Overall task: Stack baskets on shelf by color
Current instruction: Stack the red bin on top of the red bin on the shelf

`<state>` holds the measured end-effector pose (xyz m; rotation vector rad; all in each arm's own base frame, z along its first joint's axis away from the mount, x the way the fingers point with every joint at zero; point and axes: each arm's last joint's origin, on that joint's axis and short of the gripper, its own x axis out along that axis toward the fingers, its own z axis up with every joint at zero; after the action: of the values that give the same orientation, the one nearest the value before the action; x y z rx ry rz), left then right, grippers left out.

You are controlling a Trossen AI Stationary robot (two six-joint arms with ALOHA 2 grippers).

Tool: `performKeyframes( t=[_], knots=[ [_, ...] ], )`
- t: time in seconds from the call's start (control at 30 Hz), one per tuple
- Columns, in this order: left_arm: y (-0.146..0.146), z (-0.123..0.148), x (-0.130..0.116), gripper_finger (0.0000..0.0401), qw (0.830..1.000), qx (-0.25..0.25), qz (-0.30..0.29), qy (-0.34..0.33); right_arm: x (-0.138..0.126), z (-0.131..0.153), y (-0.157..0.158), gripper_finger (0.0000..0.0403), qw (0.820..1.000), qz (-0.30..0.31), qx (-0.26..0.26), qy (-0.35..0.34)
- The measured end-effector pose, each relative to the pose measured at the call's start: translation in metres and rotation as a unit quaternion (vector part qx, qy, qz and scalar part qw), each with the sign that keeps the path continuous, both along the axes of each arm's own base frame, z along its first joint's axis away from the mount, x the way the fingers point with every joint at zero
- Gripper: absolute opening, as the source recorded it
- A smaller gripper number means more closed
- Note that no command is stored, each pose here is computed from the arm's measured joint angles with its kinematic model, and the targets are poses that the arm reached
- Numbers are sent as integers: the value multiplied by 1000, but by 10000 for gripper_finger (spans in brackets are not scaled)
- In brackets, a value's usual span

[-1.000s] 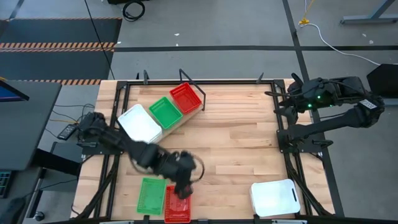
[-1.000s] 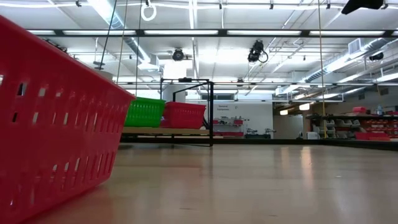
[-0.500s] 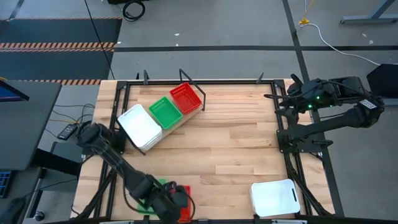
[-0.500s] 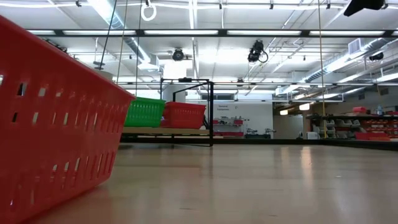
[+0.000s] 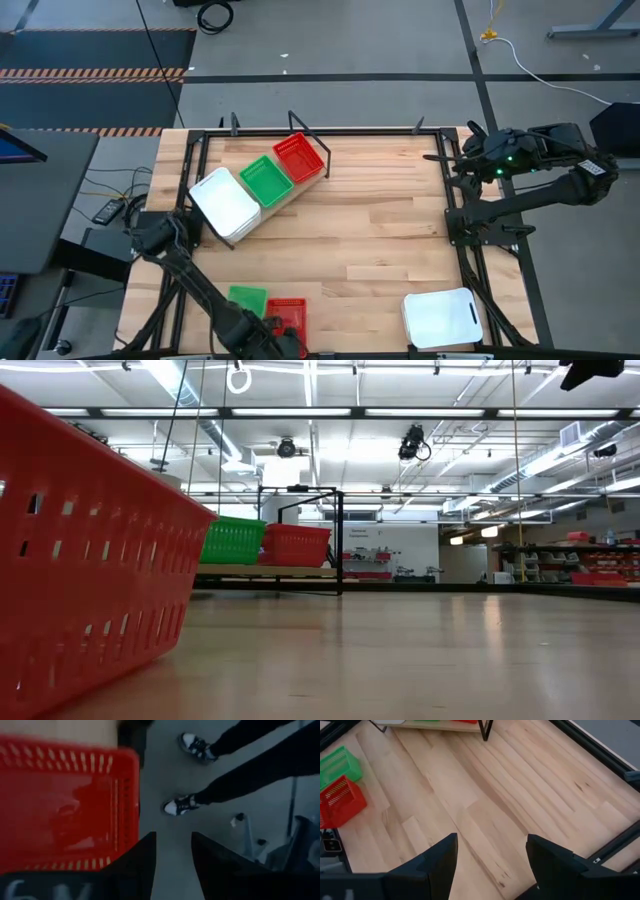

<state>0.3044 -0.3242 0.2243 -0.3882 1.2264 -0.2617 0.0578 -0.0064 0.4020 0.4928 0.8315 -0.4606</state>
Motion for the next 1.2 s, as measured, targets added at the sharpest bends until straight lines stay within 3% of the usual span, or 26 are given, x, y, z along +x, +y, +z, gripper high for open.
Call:
performKeyframes(
  t=[0.23, 0.67, 1.2],
  knots=[
    [8, -5, -3, 130, 998, 49, 19, 21, 0, 0, 0, 240, 1000, -9, 2, -2],
    [2, -4, -3, 130, 999, 30, -13, 2, 0, 0, 0, 240, 1000, -12, 4, -3],
    [9, -52, 16, 129, 995, 71, 23, 59, 0, 0, 0, 240, 1000, -12, 4, -2]
  ],
)
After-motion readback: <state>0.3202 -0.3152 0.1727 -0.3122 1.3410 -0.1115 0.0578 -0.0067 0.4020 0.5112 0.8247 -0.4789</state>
